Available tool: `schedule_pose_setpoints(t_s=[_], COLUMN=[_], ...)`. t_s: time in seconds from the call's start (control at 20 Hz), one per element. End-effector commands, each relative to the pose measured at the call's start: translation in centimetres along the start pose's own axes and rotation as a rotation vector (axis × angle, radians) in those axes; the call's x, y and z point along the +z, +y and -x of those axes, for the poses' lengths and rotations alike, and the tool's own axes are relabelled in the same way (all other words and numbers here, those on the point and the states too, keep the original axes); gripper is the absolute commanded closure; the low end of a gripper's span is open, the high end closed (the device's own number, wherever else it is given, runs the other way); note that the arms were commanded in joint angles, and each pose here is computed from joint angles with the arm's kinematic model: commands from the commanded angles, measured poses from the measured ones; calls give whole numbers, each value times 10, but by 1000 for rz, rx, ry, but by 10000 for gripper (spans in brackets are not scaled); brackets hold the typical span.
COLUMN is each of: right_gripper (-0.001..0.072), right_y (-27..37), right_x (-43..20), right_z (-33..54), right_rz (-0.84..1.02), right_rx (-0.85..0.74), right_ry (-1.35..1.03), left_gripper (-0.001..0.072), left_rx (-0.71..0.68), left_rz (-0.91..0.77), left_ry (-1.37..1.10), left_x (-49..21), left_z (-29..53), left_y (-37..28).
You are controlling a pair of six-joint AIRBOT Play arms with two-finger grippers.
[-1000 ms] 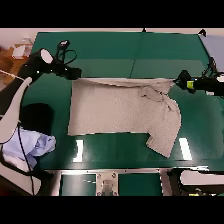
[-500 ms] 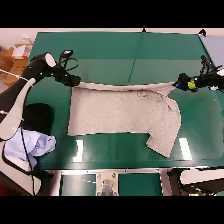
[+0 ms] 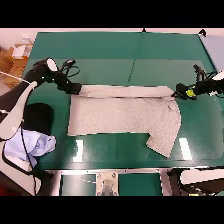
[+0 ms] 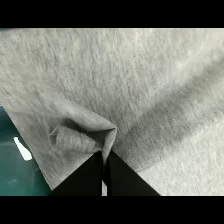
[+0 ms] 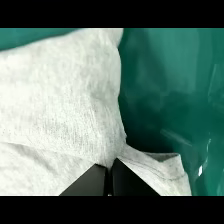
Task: Fold the shirts.
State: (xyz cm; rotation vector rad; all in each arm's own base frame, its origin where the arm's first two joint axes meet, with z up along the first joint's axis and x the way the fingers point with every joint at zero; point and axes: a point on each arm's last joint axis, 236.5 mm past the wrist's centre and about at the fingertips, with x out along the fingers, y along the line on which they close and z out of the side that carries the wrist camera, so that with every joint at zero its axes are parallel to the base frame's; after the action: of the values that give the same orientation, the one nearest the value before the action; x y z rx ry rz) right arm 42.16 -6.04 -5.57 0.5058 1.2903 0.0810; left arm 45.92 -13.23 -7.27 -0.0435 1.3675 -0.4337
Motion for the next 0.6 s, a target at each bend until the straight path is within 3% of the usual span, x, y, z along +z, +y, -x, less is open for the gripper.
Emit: schedule_pose_setpoints(t_s=[0.0,0.45,0.5,0.55], right_gripper=[698,697,684,561], right_y=[-8,4,5,6], right_x=[-8,-12,-13,-16], right_z=[-6,-10,-10,-8], right_rz=[1,21,21,23], right_rx=[-23,-13,-11,-7], right_ry=[19,37,43,60], left_gripper=[687,684,537,162], left_rx=[-6,-13,-17,-22], left_rz=[21,26,25,23], left_ry=[46,38,50,81], left_x=[-16,-14,-17,-22], left_z=[-9,-9,-8,-5], left_y=[1,-1,-2,-4])
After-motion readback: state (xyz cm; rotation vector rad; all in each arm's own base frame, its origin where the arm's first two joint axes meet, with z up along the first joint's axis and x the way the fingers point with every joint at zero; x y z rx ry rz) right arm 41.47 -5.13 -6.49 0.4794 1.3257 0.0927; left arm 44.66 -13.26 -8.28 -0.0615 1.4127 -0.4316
